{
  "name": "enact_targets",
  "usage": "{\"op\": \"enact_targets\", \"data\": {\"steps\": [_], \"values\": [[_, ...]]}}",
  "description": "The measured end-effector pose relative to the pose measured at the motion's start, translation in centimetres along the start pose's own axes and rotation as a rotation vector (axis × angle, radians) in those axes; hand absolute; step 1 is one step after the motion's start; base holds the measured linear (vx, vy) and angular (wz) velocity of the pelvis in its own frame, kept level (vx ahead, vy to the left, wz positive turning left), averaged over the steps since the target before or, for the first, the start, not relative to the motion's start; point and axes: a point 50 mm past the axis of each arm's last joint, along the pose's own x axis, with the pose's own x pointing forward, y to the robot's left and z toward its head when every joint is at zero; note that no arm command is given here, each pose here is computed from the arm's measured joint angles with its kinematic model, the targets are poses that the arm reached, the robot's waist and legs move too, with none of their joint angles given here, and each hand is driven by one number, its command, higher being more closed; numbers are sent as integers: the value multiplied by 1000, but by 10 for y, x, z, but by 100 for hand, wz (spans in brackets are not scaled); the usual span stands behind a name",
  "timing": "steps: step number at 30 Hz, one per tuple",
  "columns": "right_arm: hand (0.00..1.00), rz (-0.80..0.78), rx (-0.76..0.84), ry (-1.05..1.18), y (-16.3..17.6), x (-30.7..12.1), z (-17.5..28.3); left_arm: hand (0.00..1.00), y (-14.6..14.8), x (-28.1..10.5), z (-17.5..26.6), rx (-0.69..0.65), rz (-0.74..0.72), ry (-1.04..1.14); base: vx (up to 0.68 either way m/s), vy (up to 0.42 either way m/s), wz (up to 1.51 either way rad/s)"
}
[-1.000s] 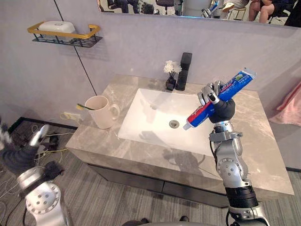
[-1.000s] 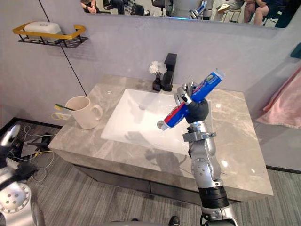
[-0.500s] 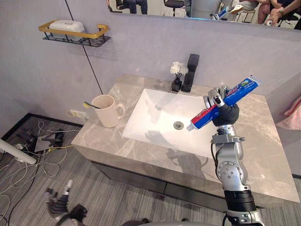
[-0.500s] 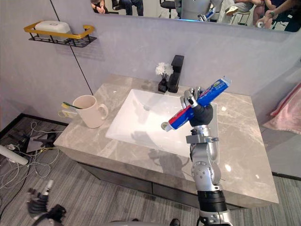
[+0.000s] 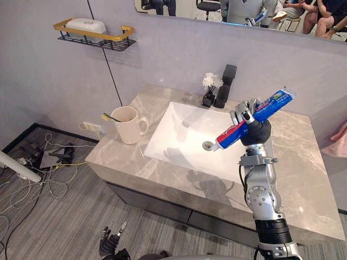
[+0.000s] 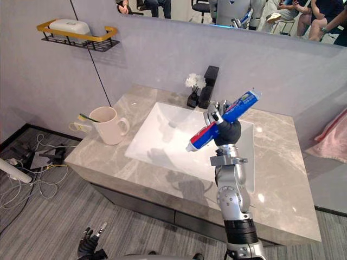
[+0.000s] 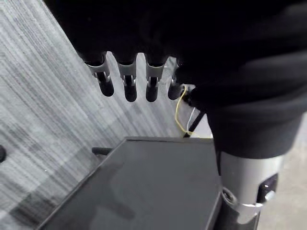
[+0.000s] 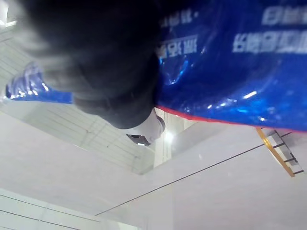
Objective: Organize washtable
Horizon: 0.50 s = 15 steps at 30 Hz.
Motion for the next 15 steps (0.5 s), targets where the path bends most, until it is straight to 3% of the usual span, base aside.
{"op": "enact_targets", "data": {"steps": [8, 15], "values": [[100, 63, -41, -16, 14, 17, 1, 0, -4, 2, 3, 81, -62, -7, 0, 0, 0], [100, 211, -124, -22, 44, 43, 1, 0, -13, 5, 10, 154, -120, -33, -1, 3, 1]]}}
